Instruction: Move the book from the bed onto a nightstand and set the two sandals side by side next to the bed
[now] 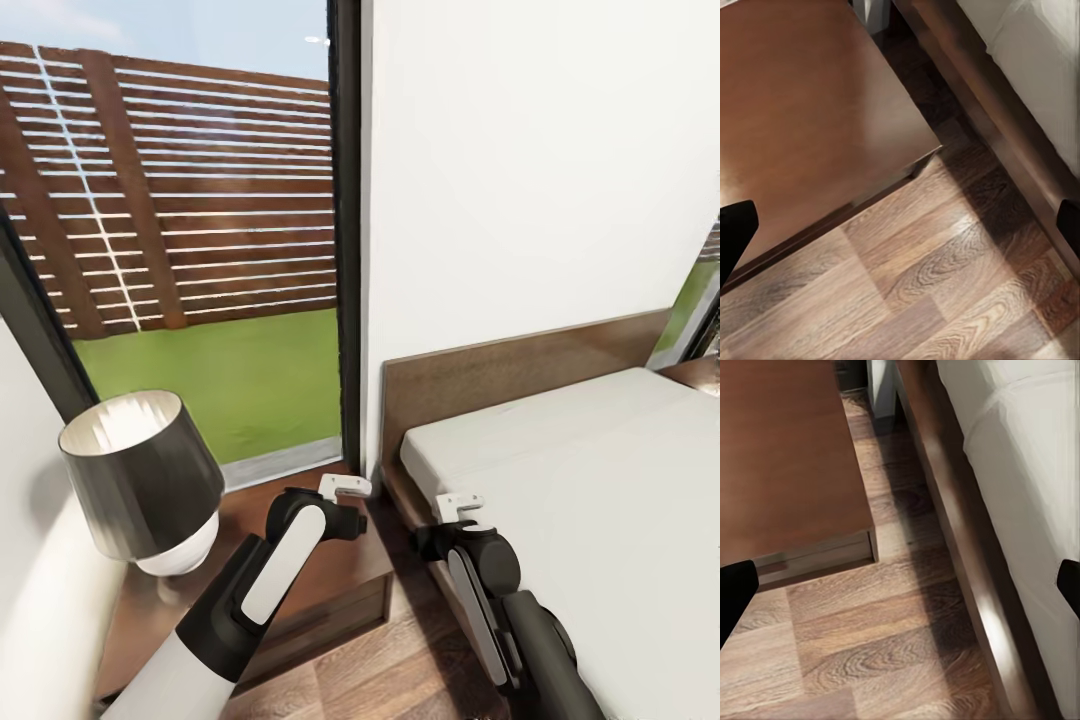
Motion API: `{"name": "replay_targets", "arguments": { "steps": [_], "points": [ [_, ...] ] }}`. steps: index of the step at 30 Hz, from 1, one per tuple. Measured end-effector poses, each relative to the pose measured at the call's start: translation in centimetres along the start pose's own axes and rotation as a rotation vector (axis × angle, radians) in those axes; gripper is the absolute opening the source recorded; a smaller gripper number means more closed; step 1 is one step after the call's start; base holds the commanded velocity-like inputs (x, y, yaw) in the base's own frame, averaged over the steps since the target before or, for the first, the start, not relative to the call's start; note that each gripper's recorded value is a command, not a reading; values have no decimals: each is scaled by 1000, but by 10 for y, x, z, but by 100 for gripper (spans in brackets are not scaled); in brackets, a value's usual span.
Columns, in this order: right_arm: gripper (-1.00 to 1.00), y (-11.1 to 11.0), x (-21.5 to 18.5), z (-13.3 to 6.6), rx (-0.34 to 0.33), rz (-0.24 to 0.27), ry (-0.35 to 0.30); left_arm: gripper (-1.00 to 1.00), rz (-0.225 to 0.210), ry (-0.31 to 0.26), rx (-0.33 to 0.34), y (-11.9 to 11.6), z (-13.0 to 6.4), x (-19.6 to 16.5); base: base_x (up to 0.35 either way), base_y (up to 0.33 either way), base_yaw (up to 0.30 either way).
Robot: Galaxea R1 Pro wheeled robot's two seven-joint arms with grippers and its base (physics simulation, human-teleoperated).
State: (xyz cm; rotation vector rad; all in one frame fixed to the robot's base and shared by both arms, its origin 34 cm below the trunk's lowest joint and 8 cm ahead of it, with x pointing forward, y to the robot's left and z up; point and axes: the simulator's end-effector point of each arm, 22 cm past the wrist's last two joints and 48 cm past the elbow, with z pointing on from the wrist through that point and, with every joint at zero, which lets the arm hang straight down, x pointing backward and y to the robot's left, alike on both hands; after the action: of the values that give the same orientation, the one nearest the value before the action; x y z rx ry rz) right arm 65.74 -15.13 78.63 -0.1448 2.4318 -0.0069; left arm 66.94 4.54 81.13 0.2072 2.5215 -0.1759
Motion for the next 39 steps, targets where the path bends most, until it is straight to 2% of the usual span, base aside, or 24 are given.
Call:
{"name": "replay_targets", "arguments": {
  "steps": [17, 39],
  "points": [
    [100, -1, 0, 0, 1, 0, 1, 100, 34, 7, 8, -10, 1, 5, 0, 0, -125],
    [100, -2, 1, 0, 2, 1, 1, 100, 37, 3, 11, -11, 0, 4, 0, 0, -125]
  ]
}}
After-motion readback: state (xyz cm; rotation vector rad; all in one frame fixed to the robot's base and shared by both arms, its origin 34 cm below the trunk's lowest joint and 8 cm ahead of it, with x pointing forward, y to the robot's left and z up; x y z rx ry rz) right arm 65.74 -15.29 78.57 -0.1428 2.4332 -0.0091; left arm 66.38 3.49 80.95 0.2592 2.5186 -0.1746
